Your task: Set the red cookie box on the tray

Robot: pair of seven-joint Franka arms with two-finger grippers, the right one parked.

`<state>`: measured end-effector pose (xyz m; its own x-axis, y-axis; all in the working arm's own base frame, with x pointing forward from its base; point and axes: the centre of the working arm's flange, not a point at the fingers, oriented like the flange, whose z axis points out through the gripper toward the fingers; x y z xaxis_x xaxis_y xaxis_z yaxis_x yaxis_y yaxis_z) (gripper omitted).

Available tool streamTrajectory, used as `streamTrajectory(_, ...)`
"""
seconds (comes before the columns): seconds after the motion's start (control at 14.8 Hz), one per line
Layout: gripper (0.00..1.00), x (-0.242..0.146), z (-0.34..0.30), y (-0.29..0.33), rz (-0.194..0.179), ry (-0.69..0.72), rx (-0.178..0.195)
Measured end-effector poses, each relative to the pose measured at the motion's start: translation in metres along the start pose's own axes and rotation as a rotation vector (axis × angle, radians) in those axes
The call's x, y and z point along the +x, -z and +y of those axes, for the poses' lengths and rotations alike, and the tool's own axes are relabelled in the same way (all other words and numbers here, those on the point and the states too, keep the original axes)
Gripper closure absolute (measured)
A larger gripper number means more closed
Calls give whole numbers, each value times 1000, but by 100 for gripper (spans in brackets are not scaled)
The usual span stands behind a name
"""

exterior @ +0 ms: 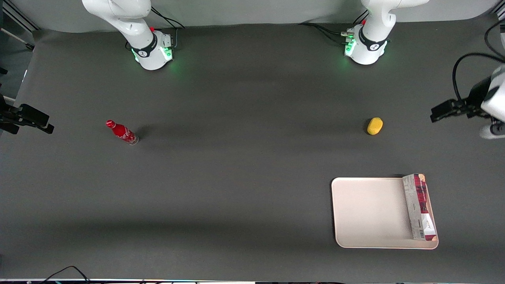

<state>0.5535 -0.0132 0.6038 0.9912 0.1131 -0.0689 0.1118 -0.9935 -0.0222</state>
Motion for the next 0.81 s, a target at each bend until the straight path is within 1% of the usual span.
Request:
streamTrajectory(0.13,0,-19,-2,13,22,1,4)
streamTrajectory(0.27,0,-24,-4,20,38,2,15)
streamTrajectory(0.54,0,-21,-3,15,35,0,21)
streamTrajectory(0.81,0,-21,-3,21,49,-1,20)
